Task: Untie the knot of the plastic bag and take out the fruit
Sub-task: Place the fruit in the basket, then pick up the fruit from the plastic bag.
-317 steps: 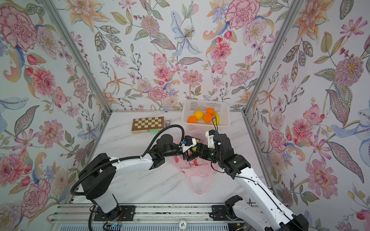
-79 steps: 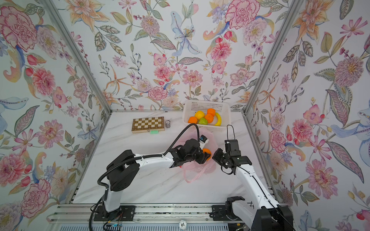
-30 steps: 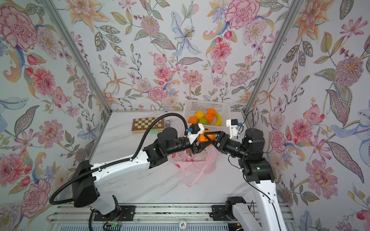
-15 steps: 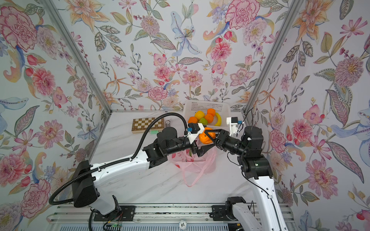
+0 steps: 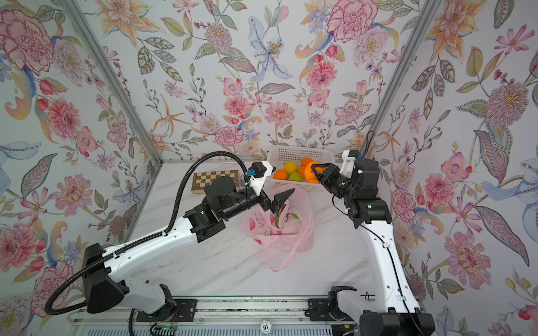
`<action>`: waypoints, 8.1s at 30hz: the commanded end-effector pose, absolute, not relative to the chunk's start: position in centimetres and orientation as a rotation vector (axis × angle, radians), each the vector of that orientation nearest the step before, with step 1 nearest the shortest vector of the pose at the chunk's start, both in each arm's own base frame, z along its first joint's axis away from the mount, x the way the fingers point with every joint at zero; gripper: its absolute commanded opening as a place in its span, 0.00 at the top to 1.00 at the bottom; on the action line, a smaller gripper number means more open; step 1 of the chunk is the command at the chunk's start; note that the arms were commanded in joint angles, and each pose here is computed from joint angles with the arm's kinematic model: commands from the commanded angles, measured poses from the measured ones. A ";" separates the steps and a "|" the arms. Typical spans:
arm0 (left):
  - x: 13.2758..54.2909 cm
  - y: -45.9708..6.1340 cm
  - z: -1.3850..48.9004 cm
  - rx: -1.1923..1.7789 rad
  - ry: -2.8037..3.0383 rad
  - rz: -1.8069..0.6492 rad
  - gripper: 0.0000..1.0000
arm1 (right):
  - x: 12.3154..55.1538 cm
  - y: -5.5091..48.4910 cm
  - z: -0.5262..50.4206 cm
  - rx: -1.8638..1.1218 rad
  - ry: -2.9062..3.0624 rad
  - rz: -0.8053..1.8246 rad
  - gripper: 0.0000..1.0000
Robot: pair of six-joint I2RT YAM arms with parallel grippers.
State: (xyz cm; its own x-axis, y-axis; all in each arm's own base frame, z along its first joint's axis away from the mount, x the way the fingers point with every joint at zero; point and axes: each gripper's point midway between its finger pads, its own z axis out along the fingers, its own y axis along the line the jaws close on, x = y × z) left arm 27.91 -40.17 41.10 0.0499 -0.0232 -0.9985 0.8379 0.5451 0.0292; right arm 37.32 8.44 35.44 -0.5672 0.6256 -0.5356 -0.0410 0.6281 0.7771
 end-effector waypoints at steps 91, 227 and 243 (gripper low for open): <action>36.1 -40.0 22.2 -0.262 2.299 -1.205 0.85 | 27.2 17.0 23.6 -0.196 2.110 0.784 0.14; 32.2 -36.4 21.8 0.641 1.928 -0.455 1.00 | 41.2 9.5 18.0 0.123 2.444 0.221 0.86; 32.3 -33.2 31.3 0.483 1.795 -0.544 1.00 | 34.5 8.4 26.0 0.269 2.172 0.412 0.29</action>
State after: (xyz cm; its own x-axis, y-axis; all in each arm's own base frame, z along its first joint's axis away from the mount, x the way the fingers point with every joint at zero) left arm 32.07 -33.70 27.28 -0.3150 0.1366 -0.9392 0.5786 0.8121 -0.0759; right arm 34.29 9.08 22.01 -0.6654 0.2518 -0.7027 0.0348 0.9508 0.3078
